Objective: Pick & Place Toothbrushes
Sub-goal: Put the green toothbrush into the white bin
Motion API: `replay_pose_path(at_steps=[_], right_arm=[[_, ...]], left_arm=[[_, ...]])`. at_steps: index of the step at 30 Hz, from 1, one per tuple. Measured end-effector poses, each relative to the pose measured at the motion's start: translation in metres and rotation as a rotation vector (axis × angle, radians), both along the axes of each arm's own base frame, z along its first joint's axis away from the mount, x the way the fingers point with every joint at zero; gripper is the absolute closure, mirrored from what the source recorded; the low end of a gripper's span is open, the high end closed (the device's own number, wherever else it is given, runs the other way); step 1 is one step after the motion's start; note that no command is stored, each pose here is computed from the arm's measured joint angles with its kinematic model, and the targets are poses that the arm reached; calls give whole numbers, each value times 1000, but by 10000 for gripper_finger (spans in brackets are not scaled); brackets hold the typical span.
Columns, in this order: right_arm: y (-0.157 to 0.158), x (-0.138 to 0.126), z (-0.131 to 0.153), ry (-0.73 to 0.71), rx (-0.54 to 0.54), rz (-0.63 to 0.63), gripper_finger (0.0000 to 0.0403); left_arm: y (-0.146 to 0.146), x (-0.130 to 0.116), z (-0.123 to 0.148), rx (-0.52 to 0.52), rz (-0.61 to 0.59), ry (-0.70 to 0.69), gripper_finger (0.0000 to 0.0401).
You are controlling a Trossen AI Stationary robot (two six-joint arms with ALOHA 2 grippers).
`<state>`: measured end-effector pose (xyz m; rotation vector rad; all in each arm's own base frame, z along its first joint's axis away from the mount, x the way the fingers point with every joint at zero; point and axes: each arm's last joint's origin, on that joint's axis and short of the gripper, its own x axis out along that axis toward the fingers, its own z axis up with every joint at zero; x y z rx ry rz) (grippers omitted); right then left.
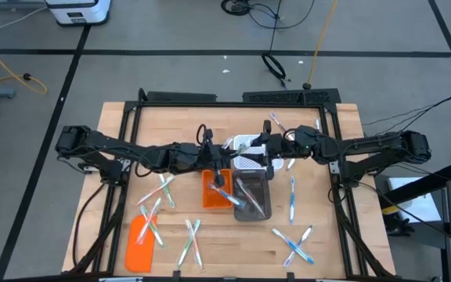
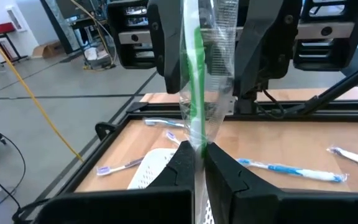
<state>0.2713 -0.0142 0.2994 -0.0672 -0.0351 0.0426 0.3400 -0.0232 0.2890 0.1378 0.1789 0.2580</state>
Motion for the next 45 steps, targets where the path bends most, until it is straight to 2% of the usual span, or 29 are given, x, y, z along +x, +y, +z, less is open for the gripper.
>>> replay_pose_path(at_steps=[9, 15, 19, 23, 31, 36, 45], right_arm=[[0, 8, -5, -20, -1, 0, 286], [0, 7, -4, -27, -3, 0, 349], [0, 7, -4, -30, -10, 2, 390], [0, 7, -4, -30, -10, 2, 383], [0, 7, -4, -25, -13, 2, 391], [-1, 8, -7, 6, -11, -3, 391], [-4, 4, -14, 103, -6, -57, 391]], left_arm=[[0, 0, -1, -5, 0, 8, 396], [0, 0, -1, -11, 0, 7, 382], [0, 0, -1, -10, -2, 7, 392], [0, 0, -1, -2, -3, 10, 394], [0, 0, -1, -2, -1, 11, 332], [0, 0, -1, 3, 9, 13, 314], [0, -3, -4, 114, 155, 68, 272]])
